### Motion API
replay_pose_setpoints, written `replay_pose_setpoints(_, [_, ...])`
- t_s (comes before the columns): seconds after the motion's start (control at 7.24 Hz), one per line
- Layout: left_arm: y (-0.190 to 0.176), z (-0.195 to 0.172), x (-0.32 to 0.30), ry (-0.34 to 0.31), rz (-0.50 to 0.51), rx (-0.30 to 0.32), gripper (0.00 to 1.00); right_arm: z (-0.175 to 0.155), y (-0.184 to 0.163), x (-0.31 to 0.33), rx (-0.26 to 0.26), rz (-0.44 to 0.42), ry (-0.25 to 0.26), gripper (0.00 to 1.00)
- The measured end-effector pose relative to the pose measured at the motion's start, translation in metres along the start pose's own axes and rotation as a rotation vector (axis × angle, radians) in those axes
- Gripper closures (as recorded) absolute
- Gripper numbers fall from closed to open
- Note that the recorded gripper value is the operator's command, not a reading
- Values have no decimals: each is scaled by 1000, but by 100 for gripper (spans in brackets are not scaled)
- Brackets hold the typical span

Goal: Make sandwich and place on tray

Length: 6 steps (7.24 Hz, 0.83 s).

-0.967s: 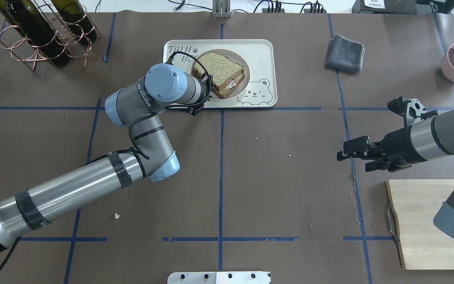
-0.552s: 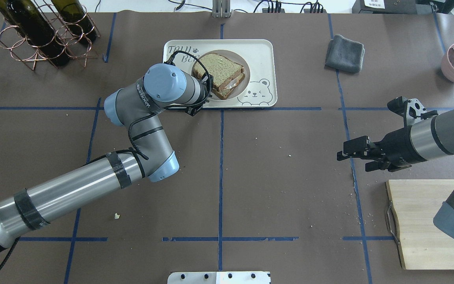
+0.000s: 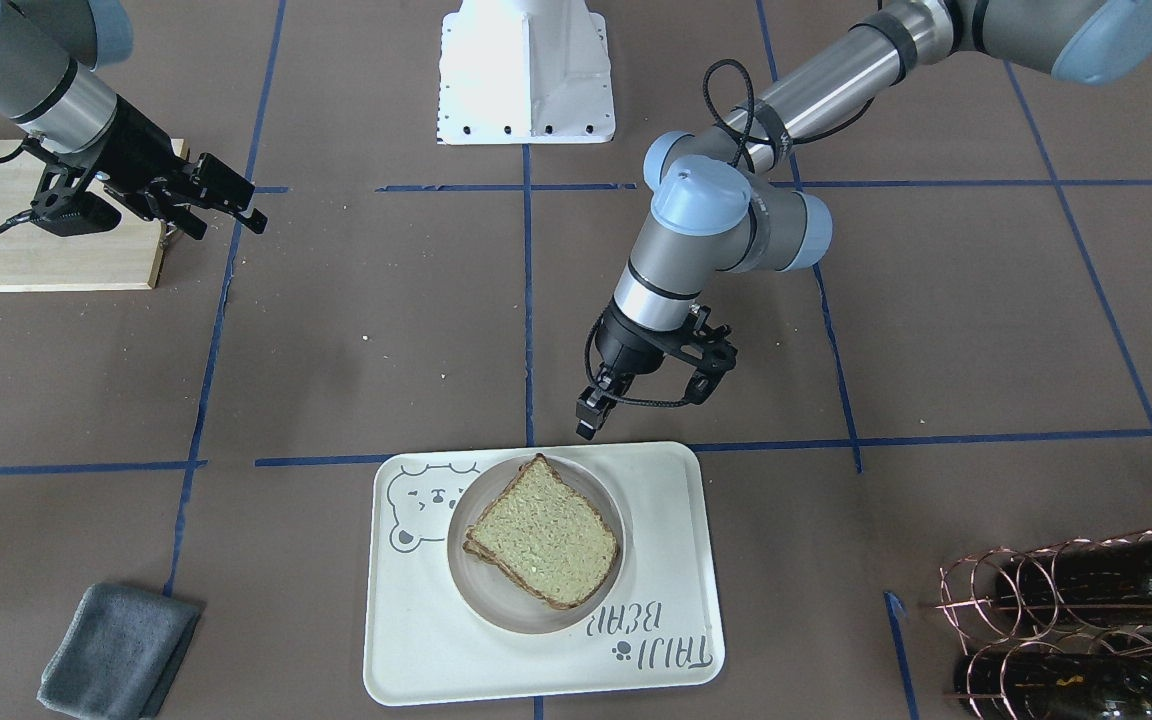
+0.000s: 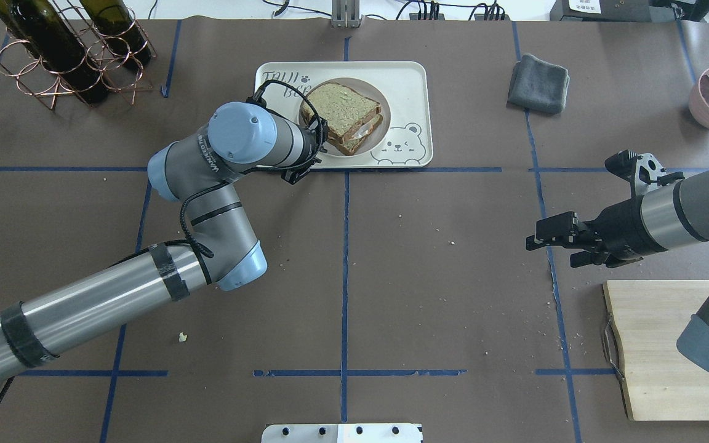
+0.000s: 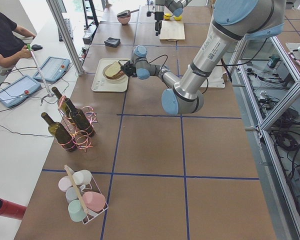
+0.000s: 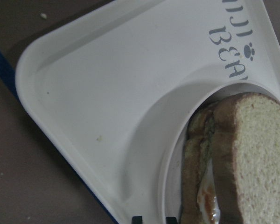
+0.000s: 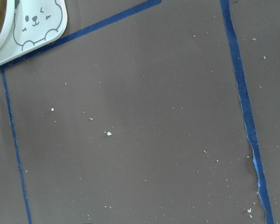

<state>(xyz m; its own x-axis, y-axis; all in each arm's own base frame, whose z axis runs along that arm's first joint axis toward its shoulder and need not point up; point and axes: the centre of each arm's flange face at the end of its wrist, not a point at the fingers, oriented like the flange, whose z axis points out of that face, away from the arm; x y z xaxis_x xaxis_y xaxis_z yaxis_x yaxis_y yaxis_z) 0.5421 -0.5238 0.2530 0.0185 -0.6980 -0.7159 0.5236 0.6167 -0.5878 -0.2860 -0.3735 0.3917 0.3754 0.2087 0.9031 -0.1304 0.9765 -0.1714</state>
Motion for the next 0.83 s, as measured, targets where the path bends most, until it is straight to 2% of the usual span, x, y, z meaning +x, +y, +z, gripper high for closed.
replay_pose_setpoints(0.14, [-10, -29, -28, -2, 70, -42, 72, -7, -3, 5, 5, 11, 1, 0])
replay_pose_setpoints(0.28, [-25, -63, -65, -4, 235, -72, 71, -16, -9, 19, 15, 20, 14, 0])
replay_pose_setpoints(0.41, [-45, -93, -103, -19, 425, -93, 71, -27, -17, 43, 34, -10, 43, 0])
replay_pose_setpoints(0.55, [-76, -119, -133, -52, 603, -118, 70, -44, -30, 77, 54, -76, 90, 0])
replay_pose_setpoints(0.83, [-188, -174, -174, -126, 926, -133, 68, -96, -66, 142, 58, -244, 221, 0])
